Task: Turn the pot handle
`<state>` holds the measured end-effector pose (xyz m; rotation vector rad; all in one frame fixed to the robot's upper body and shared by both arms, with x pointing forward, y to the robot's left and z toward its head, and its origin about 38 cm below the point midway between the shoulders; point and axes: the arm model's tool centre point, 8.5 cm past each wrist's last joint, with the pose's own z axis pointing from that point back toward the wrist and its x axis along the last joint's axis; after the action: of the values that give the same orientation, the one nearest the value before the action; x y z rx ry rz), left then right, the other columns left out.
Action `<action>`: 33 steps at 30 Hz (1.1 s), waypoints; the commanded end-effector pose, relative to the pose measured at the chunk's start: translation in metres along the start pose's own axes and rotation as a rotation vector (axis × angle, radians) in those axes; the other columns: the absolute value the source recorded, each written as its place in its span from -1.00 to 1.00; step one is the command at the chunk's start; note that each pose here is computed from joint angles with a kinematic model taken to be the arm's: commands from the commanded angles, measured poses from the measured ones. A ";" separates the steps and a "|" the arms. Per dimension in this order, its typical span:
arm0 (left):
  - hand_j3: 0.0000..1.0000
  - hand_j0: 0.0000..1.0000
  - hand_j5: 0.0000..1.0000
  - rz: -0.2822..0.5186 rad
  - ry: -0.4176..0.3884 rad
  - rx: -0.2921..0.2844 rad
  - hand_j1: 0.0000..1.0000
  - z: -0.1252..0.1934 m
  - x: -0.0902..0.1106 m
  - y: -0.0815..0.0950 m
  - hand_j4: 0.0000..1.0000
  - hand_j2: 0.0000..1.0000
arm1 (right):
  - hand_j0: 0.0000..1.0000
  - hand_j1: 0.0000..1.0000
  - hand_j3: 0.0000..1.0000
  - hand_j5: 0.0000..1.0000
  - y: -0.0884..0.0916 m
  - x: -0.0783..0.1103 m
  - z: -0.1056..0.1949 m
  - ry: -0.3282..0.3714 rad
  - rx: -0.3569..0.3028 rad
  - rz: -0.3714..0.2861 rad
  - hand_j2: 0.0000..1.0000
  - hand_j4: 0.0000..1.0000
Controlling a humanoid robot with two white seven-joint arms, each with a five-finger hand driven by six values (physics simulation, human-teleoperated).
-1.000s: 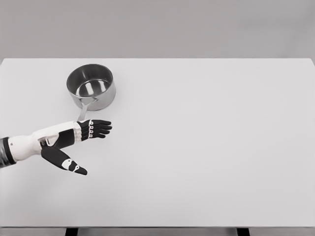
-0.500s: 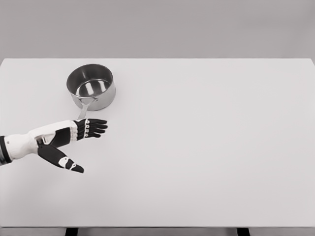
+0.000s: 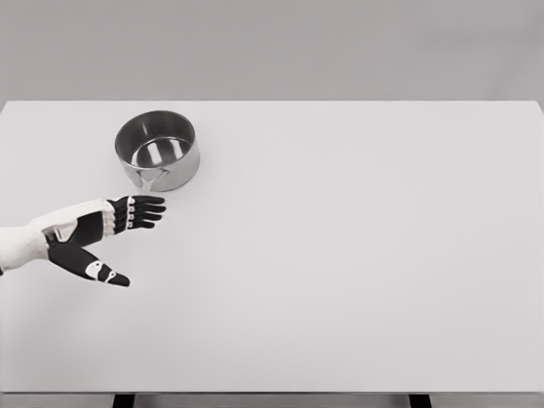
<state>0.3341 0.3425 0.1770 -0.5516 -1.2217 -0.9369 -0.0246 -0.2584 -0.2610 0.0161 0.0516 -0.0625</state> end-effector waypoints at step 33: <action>1.00 1.00 1.00 -0.046 0.082 0.133 1.00 0.034 -0.007 0.040 1.00 1.00 | 1.00 1.00 1.00 1.00 0.000 0.000 0.000 -0.001 0.001 0.001 1.00 1.00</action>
<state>0.3481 0.3888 0.1844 -0.3897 -1.2176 -0.9065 -0.0247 -0.2584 -0.2610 0.0164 0.0517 -0.0631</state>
